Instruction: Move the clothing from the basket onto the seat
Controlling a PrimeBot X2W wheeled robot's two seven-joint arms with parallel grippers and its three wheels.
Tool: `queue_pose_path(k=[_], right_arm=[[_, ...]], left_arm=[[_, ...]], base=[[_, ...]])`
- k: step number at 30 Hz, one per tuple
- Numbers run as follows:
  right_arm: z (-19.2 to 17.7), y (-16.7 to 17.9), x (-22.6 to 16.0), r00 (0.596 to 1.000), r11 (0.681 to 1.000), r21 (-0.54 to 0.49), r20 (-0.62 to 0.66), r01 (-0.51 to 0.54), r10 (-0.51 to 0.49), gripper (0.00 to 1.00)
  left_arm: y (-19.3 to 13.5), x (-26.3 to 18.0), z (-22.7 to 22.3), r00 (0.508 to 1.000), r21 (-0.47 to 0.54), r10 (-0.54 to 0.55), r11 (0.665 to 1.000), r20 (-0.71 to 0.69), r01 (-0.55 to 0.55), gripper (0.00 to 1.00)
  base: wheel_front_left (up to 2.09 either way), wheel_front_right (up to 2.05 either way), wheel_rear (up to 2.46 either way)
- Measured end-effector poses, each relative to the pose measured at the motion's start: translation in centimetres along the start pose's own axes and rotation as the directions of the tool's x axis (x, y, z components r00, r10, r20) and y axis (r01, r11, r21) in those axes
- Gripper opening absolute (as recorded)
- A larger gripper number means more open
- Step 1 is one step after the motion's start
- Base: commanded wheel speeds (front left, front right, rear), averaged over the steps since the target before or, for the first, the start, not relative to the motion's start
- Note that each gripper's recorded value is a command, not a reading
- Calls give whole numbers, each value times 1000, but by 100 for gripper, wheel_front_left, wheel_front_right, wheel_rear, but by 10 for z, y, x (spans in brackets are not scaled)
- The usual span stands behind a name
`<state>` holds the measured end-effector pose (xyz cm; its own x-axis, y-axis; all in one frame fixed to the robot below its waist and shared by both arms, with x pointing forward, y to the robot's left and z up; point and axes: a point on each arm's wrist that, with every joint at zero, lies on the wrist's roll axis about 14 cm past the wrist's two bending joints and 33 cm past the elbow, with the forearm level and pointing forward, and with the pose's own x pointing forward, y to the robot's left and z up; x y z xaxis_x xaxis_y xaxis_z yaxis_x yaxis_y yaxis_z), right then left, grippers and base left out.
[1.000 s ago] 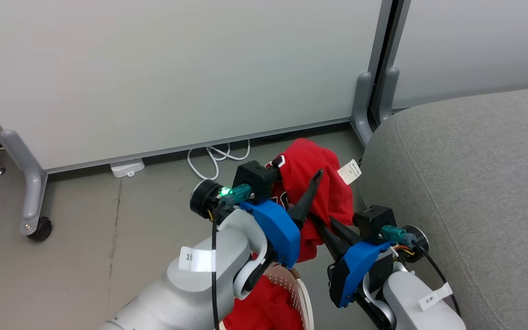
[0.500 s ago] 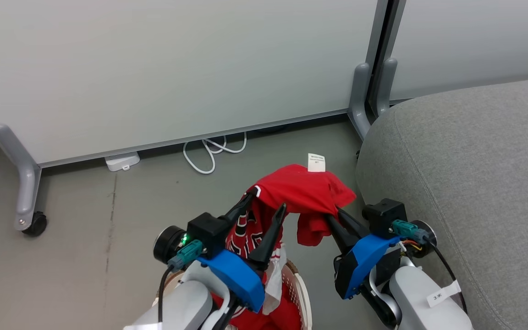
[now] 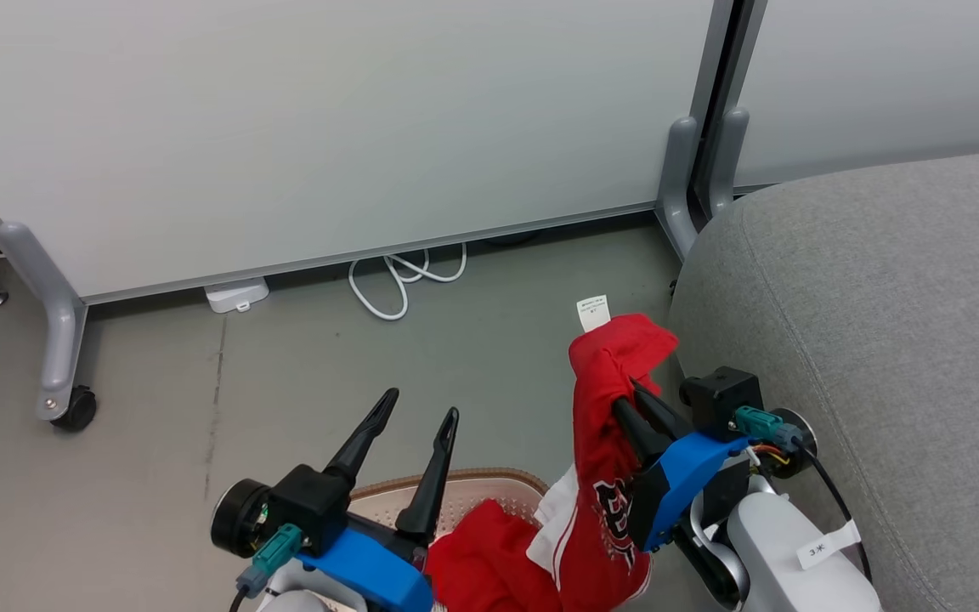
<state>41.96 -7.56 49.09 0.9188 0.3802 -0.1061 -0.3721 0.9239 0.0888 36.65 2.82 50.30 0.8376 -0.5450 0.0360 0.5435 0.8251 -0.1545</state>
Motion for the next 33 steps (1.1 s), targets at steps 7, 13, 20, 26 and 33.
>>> queue_pose_path(k=[7, 13, 20, 26, 33], right_arm=[[1, 1, -1, 1000, 1000, -1, 3, -2, 2, 0], [0, 1, -2, 1000, 1000, -2, 2, 1, -1, 0], [-1, 0, -1, 1000, 1000, -4, -2, 2, -2, 0], [-3, -8, -5, 1000, 1000, 1, -7, 24, -24, 0], [-8, -34, -18, 995, 995, 5, -17, 102, -102, 0]], left_arm=[[12, -14, -2, 998, -22, 66, 998, 10, -66, 100], [14, -21, -8, 996, -37, 85, 996, 5, -84, 100], [14, -21, -12, 996, -49, 90, 995, -1, -90, 100], [12, -15, -14, 997, -52, 76, 996, -5, -77, 100], [1, 1, -21, 1000, -63, 21, 998, -20, -22, 100]], base=[[0, 0, 0], [0, 0, 0], [0, 0, 0], [0, 0, 0], [0, 0, 0]])
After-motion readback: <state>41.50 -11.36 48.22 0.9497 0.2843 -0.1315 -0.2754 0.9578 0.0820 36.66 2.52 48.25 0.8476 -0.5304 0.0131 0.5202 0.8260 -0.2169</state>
